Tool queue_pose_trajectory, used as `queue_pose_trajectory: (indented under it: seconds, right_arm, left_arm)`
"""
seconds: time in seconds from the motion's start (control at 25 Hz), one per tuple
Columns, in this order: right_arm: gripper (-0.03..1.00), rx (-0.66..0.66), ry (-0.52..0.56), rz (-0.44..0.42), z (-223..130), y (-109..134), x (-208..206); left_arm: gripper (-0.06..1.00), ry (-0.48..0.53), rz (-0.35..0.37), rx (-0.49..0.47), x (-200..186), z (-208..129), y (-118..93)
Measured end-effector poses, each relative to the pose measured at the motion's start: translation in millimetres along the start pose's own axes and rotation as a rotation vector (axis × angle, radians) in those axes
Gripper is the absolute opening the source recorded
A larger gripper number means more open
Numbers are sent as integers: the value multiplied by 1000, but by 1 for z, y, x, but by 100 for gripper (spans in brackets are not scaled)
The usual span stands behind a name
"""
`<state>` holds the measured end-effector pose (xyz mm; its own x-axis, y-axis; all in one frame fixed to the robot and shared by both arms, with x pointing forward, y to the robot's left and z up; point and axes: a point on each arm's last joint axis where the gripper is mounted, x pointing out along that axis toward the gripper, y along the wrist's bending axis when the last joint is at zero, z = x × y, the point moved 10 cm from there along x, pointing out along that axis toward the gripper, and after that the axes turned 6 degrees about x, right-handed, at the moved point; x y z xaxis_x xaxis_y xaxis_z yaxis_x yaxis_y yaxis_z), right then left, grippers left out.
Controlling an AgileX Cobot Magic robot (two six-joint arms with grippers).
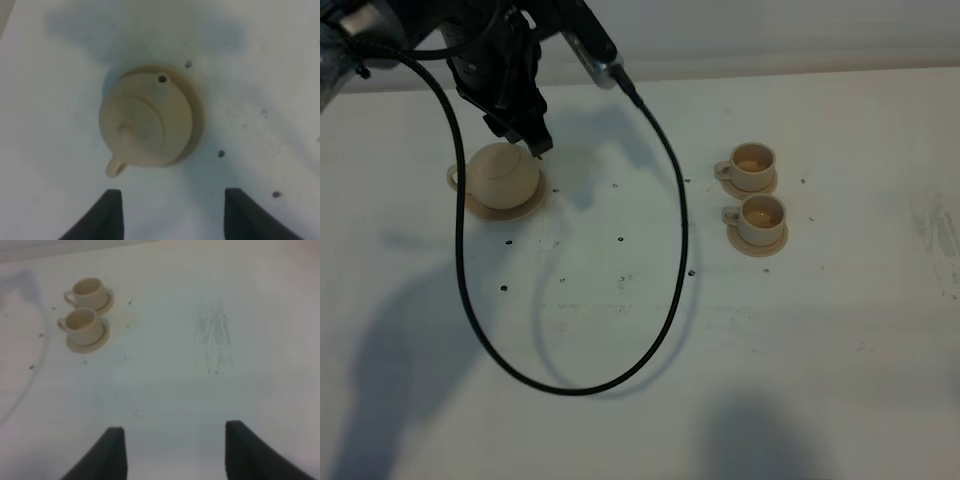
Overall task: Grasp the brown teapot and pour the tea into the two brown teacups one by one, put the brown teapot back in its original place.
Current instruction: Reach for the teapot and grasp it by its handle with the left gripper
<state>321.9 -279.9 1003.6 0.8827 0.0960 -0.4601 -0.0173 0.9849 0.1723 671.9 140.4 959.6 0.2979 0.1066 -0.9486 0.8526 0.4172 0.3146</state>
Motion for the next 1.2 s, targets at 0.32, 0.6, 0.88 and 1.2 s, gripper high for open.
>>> queue_pose_trajectory:
  seconds: [0.32, 0.6, 0.88, 1.2]
  right_arm:
    - [47, 0, 0, 0, 0, 0, 0]
    - [47, 0, 0, 0, 0, 0, 0]
    - [47, 0, 0, 0, 0, 0, 0]
    - [47, 0, 0, 0, 0, 0, 0]
  left_arm:
    - [40, 40, -37, 159, 24, 0, -6]
    - [38, 13, -87, 49, 29, -12, 3]
    - [38, 4, -180, 15, 47, -60, 24]
    - [38, -42, -259, 232, 63, -97, 30]
